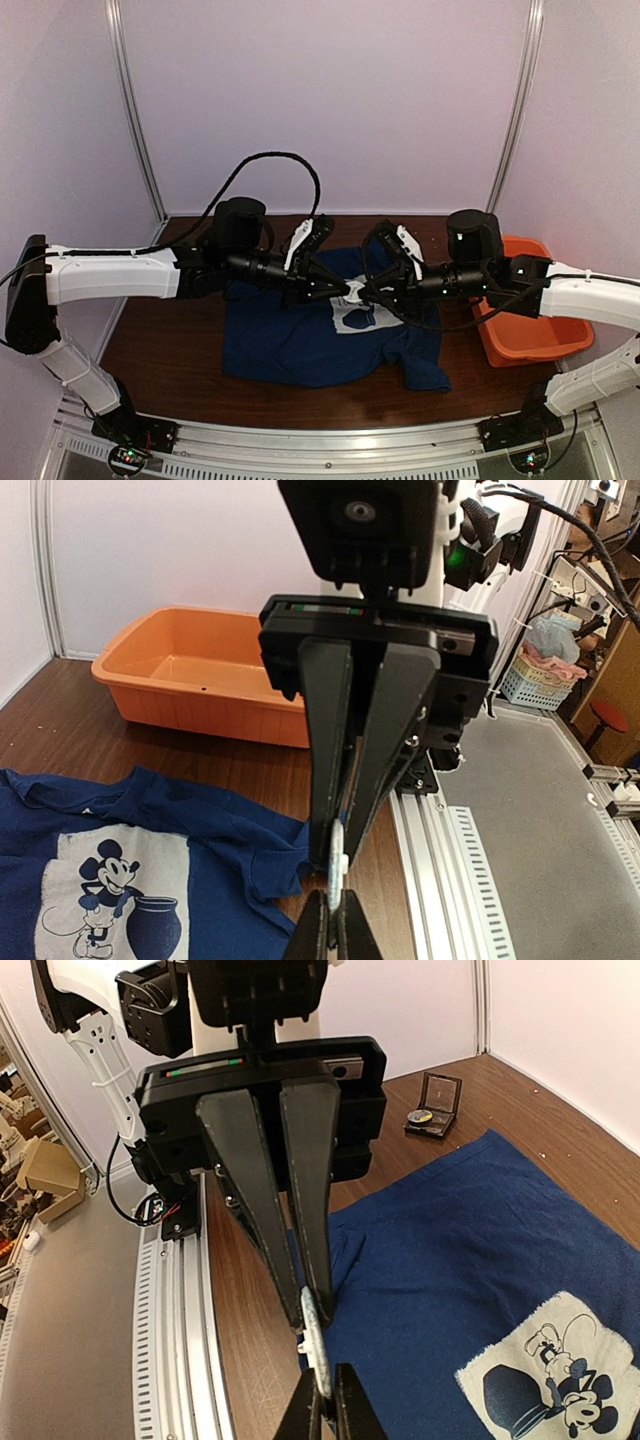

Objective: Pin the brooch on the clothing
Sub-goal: Pass from the left arm to the right

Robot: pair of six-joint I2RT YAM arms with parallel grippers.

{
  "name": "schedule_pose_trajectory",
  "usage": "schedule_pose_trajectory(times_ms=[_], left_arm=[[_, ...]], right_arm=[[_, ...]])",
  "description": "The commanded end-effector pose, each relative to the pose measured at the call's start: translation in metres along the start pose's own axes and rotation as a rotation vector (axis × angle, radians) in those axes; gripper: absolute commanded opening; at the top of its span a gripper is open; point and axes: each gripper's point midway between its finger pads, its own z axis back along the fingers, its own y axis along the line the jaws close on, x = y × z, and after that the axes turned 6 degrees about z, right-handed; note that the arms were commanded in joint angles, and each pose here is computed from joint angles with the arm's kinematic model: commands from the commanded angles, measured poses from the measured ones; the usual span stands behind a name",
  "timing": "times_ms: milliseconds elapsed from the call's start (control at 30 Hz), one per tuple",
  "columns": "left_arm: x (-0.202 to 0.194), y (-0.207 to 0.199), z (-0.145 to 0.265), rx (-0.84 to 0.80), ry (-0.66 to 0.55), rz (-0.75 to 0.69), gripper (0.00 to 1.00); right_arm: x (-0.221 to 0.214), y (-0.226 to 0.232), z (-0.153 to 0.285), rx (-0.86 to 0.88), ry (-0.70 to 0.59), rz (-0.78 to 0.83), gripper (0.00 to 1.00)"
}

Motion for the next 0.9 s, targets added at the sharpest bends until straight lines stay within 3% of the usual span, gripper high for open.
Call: schedule_pose_trajectory(times_ms=[0, 233, 500, 867], left_arm=[[0.0127, -0.0036, 0.0050, 0.003, -0.040, -0.032, 0.00], [0.0130, -0.0028, 0.0052, 0.008, -0.043, -0.034, 0.00], [0.0128, -0.0025, 0.0055, 0.012, -0.044, -0.034, 0.00], [0.0166, -0.0009, 0.0062, 0.024, -0.062, -0.022, 0.01]], right_arm=[[0.0015, 0.0022, 0.0047, 0.014, -0.023, -0.002, 0.04], [-0.0027, 0.0020, 0.0045, 0.015, -0.004, -0.008, 0.12], [-0.0038, 0.0034, 0.0045, 0.030, -0.001, -0.008, 0.00], [-0.0041, 0.0029, 0.0065, 0.028, 0.001, -0.013, 0.00]])
